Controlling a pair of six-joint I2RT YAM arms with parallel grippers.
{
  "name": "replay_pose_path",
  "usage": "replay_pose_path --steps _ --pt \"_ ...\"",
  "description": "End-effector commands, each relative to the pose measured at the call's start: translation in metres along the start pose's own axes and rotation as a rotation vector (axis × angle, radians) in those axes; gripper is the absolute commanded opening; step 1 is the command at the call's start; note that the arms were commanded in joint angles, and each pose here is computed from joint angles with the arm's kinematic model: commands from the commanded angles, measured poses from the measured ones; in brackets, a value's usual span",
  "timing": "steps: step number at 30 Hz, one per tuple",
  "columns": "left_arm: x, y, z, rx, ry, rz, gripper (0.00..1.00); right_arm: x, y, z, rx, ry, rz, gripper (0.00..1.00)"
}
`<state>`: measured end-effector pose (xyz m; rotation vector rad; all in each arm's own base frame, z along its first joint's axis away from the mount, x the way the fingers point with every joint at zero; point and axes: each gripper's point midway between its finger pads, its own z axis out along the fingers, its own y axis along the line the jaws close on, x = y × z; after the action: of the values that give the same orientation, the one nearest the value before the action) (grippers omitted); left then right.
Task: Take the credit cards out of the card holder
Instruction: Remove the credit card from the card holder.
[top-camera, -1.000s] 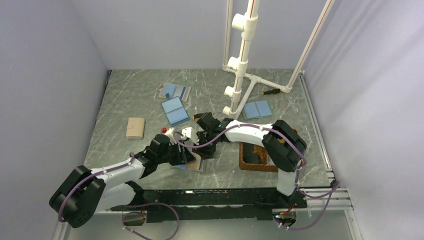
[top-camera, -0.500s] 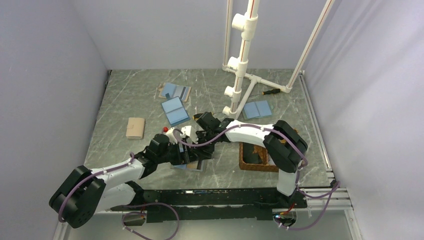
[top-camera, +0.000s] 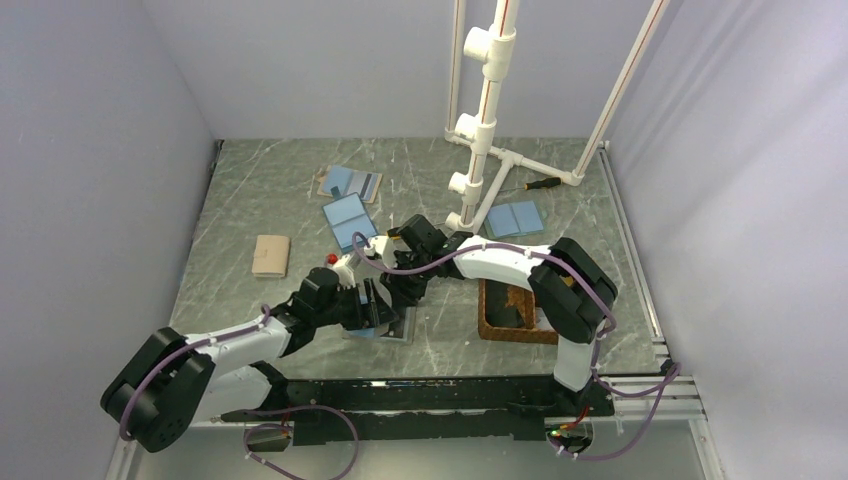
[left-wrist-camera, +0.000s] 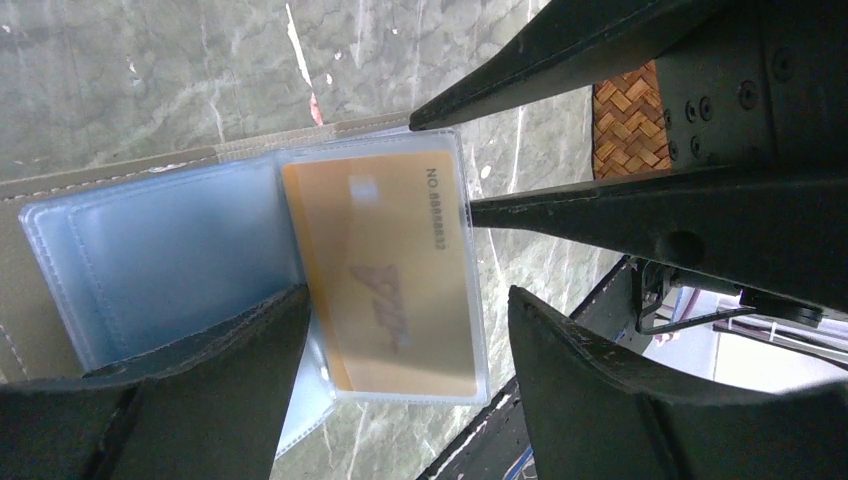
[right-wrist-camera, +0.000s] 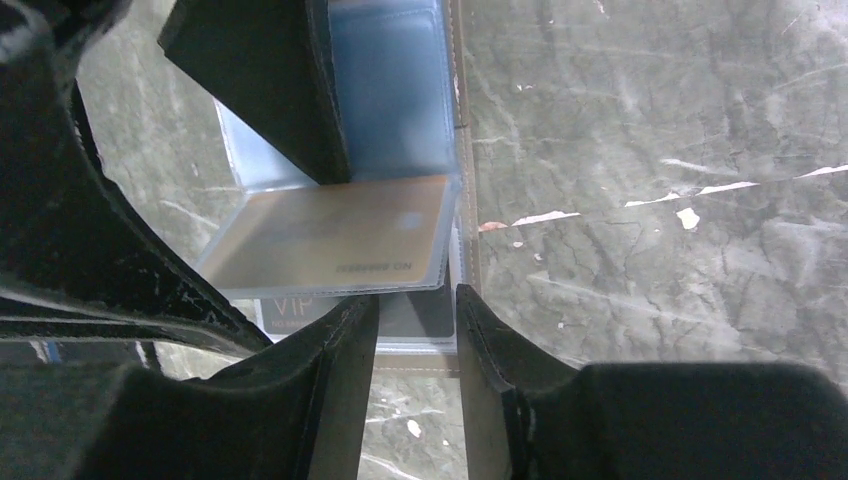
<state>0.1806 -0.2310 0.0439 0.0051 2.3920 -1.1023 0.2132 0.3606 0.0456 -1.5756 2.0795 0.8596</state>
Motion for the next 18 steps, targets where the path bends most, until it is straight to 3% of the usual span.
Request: replay_pose_path --steps 1,18 --pt "0.014 0.014 0.002 -0.047 0.051 -0.009 0.78 -0.032 0.006 -0.006 -0.023 -0.103 0.031 0.35" --pt "0.003 0.041 -0.014 -0.227 -0.034 -0.067 0.58 -0.037 0.013 -0.005 -0.065 -0.121 0.053 0.33"
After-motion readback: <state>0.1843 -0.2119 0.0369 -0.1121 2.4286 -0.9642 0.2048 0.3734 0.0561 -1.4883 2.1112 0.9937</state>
